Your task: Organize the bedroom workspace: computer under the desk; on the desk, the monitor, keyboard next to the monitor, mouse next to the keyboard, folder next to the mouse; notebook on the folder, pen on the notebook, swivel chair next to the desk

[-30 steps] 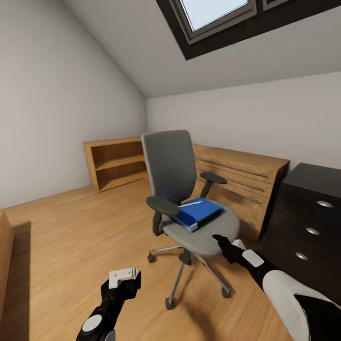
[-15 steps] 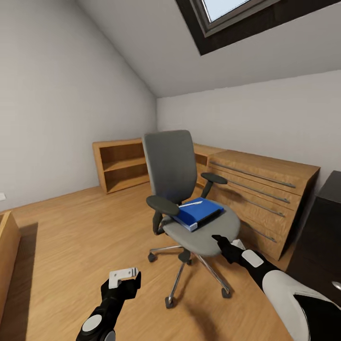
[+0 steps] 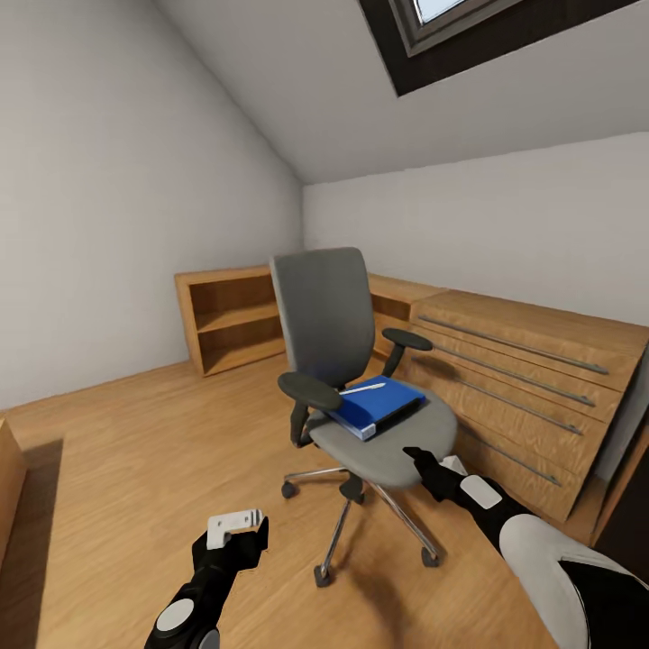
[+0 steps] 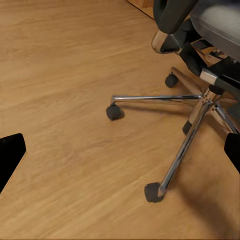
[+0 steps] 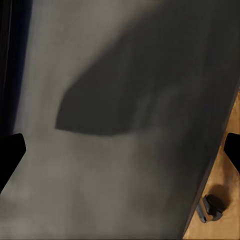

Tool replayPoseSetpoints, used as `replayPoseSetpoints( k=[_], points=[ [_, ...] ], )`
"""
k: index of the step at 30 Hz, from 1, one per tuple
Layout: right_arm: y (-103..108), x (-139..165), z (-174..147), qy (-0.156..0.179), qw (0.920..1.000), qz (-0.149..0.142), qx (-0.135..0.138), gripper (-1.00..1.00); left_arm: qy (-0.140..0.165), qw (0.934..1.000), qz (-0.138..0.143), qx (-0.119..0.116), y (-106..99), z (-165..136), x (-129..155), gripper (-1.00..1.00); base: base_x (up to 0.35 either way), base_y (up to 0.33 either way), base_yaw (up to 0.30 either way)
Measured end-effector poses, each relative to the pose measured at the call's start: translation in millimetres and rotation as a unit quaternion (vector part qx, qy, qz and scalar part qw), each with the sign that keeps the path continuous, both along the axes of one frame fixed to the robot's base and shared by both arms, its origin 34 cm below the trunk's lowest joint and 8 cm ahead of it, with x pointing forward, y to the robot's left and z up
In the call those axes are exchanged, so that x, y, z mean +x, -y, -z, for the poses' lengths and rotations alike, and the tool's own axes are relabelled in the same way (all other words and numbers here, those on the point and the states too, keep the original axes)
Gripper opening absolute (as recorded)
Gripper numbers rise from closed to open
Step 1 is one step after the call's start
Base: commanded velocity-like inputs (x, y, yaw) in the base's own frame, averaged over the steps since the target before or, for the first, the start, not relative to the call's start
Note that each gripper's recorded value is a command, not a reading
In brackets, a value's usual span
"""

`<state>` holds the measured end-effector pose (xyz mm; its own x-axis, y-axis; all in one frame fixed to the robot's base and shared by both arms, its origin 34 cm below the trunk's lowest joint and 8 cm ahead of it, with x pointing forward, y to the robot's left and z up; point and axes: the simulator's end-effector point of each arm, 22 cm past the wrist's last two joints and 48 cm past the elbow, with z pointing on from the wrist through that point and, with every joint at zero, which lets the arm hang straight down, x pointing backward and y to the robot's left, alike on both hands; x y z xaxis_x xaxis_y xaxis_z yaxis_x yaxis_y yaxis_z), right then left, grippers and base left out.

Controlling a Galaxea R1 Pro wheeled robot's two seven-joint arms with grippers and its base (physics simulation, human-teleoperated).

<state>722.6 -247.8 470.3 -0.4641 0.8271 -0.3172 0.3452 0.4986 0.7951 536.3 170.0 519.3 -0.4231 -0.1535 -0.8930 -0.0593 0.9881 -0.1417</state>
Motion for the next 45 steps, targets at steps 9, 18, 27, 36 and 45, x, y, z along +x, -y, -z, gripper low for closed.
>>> replayPoseSetpoints(
  k=[9, 18, 27, 36, 45],
  points=[
    [-1.1, 0.6, -0.6, 0.001, 1.0000, 0.000, 0.003, 1.00, -0.001, 1.0000, 0.000, 0.000, 0.0, 0.5, 0.0, 1.00, 0.201, 0.134, 0.000],
    [-0.8, 1.3, -0.8, 0.002, 1.0000, 0.001, 0.004, 1.00, -0.002, 1.0000, 0.000, -0.001, -0.3, 1.4, 0.1, 1.00, -0.216, 0.002, 0.000],
    [-0.8, 1.4, -1.3, 0.002, 1.0000, 0.001, 0.004, 1.00, -0.002, 1.0000, -0.001, -0.001, -0.4, 1.3, 0.0, 1.00, -0.218, -0.019, 0.000],
    [-0.7, 1.4, -1.2, 0.003, 1.0000, 0.001, 0.003, 1.00, -0.002, 1.0000, 0.000, -0.001, -0.4, 1.7, 0.0, 1.00, -0.184, -0.001, 0.000],
    [-1.3, 1.9, -1.9, 0.004, 1.0000, 0.001, 0.002, 1.00, -0.002, 1.0000, 0.000, -0.001, 0.2, 1.4, 0.0, 1.00, -0.272, 0.000, 0.000]
  ],
)
